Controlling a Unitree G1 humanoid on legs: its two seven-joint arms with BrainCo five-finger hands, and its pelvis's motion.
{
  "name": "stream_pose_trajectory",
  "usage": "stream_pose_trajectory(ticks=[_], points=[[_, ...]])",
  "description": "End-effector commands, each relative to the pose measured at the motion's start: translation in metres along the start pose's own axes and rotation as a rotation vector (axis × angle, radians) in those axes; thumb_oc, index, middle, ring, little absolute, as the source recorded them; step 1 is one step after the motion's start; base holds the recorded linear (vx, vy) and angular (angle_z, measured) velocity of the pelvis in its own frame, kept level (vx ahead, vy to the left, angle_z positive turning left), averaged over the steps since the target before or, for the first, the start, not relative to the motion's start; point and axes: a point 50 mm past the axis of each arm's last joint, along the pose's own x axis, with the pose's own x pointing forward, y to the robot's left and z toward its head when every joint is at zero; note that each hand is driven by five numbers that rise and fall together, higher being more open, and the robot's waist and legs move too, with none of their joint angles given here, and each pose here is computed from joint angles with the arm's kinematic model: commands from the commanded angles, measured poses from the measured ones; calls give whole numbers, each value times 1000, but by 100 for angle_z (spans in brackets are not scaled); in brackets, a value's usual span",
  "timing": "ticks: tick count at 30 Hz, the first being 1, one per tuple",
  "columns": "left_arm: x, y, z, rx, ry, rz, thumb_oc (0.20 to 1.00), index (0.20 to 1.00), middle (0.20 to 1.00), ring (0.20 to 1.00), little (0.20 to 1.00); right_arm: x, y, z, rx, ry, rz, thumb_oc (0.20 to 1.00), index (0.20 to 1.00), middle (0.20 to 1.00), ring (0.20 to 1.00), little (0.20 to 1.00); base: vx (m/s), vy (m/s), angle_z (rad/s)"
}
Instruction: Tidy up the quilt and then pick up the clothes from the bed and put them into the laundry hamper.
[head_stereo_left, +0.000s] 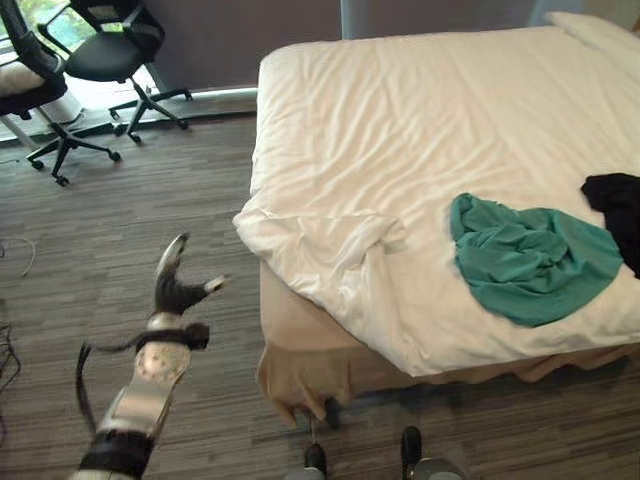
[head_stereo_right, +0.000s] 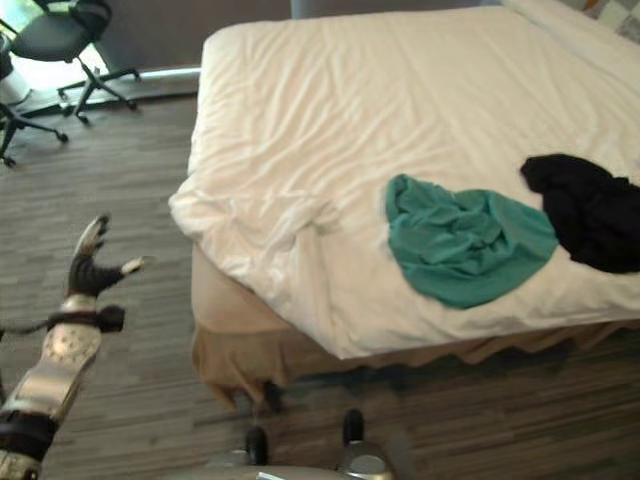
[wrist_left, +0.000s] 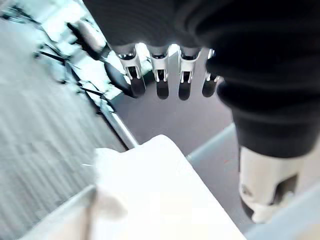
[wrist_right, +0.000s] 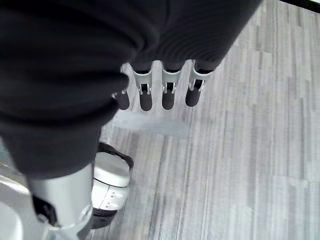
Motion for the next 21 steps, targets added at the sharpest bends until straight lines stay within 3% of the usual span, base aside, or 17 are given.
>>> stream_pose_trajectory(ticks=[1,6,9,11,12,13,14,15,17,21], points=[[45,-1,58,131,-256,11,1000,1000,1000,1000,1000,4,-16,23,-96,-32,-27,1000,1000,1000,1000,1000,-48,30,-34],[92,-18,105,311,-354,1,1000,1000,1000,1000,1000,5,-29,47,-115,-103,-76,1000,1000,1000,1000,1000,-108,23,-41],[115,-21,121,668,-396,-14,1000,1000,1000,1000,1000,5,-39,68,-110,-161,-118,1000,1000,1000,1000,1000,-119,37,-42],[125,-32,104,974,-314,-114,1000,1000,1000,1000,1000,4,-45,79,-119,-188,-153,1000,1000,1000,1000,1000,-91,62,-43],[128,-36,94,1038,-259,-161,1000,1000,1000,1000,1000,4,-47,84,-113,-194,-166,1000,1000,1000,1000,1000,-57,45,-39],[126,-40,77,1094,-178,-228,890,890,890,890,890,4,-50,84,-106,-187,-176,1000,1000,1000,1000,1000,-30,17,-31],[124,-42,63,1126,-112,-273,316,316,316,316,316,4,-50,85,-104,-186,-178,1000,1000,1000,1000,1000,12,15,-25],[120,-46,48,1128,-52,-317,200,200,200,200,200,4,-49,84,-101,-181,-172,1000,1000,1000,1000,1000,19,6,-21],[102,-50,6,1103,116,-397,200,200,200,200,200,5,-51,78,-86,-163,-165,1000,1000,1000,1000,1000,64,8,-8],[86,-40,-21,1078,225,-417,200,200,200,200,200,4,-56,68,-81,-139,-170,1000,1000,1000,1000,1000,65,8,-5]])
